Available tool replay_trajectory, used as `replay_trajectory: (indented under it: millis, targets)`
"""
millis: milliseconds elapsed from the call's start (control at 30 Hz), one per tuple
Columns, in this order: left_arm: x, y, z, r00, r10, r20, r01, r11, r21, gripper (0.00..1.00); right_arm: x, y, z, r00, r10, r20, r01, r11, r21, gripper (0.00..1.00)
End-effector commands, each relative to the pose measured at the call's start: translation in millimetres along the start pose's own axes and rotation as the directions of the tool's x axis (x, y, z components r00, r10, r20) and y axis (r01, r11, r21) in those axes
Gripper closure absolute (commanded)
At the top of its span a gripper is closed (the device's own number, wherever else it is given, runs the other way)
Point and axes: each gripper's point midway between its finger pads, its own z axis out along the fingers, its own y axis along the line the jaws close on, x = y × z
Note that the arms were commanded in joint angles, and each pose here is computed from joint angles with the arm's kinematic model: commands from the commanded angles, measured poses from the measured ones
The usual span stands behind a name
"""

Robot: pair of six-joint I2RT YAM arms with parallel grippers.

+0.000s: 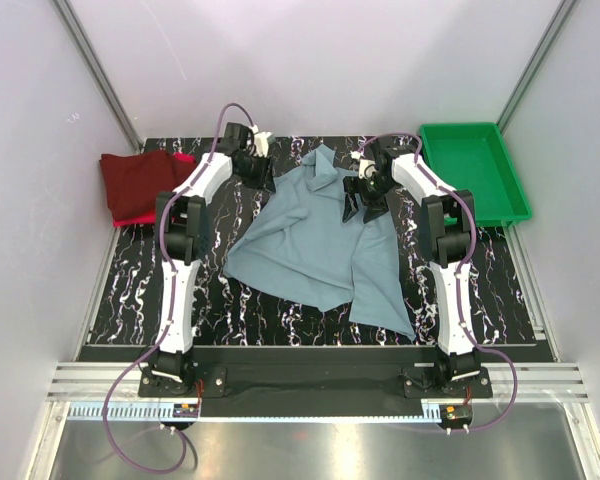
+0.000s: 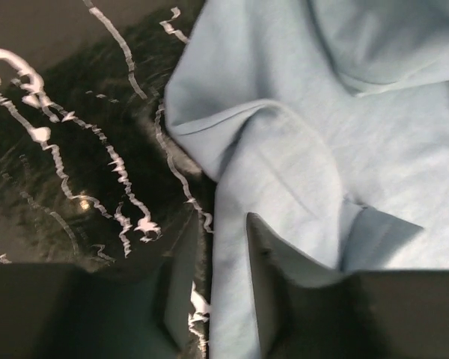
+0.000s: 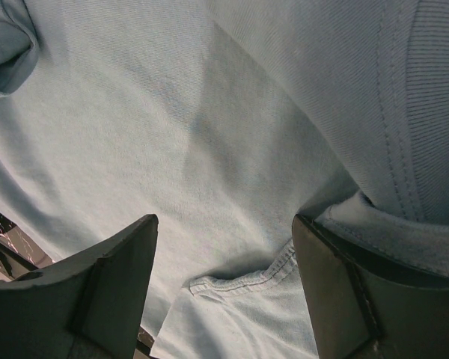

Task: Fold and stack the t-shirts
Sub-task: Flatten the tshirt out

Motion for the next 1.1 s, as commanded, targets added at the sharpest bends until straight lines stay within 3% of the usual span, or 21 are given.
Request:
replay_trajectory:
  millis: [0,67,167,333,433,500,600,700,833,933,1067]
  targets:
    - [-29.9,-29.4,-14.2,0.995,0.045,0.088,-0.054,0.993,0.102,0.72,-9.4,7.3,-16.8,0.999,-0.022,0.046,0.022,1.0,-0.002,0.2]
    - [-28.3,-35.9,-16.6,0.996,0.034,0.084,-0.045,0.992,0.122,0.71,-9.9,7.0,-16.1,0.999,-0.022,0.046,0.022,1.0,-0.002,0.2]
    - [-26.8,-42.7,-18.9,0.997,0.005,0.077,-0.015,0.991,0.131,0.56,-11.4,7.4,-15.8,0.999,-0.023,0.049,0.023,1.0,-0.005,0.2]
    - [-25.7,-46.1,-16.3,0.997,0.003,0.071,-0.012,0.992,0.128,0.51,-13.1,9.5,-17.2,0.998,-0.028,0.055,0.028,1.0,-0.008,0.2]
    - [-24.0,-44.5,-12.2,0.998,0.012,0.067,-0.02,0.992,0.122,0.55,-11.5,8.5,-17.6,0.998,-0.027,0.053,0.027,1.0,-0.007,0.2]
    - [-22.3,-42.7,-10.2,0.998,0.016,0.062,-0.023,0.993,0.113,0.64,-11.0,9.1,-17.9,0.998,-0.029,0.052,0.03,1.0,-0.005,0.2]
    - [-21.0,-42.9,-10.0,0.998,0.025,0.059,-0.032,0.993,0.117,0.7,-10.9,9.2,-17.5,0.998,-0.029,0.052,0.03,1.0,-0.007,0.2]
    - [-19.2,-44.3,-8.8,0.998,0.024,0.054,-0.031,0.992,0.124,0.7,-10.9,9.2,-17.0,0.998,-0.027,0.051,0.028,1.0,-0.008,0.2]
    - [-12.7,-37.3,-2.6,0.999,0.019,0.035,-0.022,0.996,0.091,0.56,-12.4,9.4,-17.2,0.998,-0.029,0.055,0.03,1.0,-0.008,0.2]
    - [-8.6,-35.1,3.0,1.0,0.02,0.023,-0.022,0.996,0.085,0.58,-10.9,9.0,-16.0,0.998,-0.03,0.05,0.03,1.0,-0.006,0.2]
    - [-5.5,-36.6,7.0,1.0,0.018,0.015,-0.019,0.995,0.096,0.73,-9.5,8.1,-16.7,0.998,-0.029,0.048,0.029,1.0,-0.004,0.2]
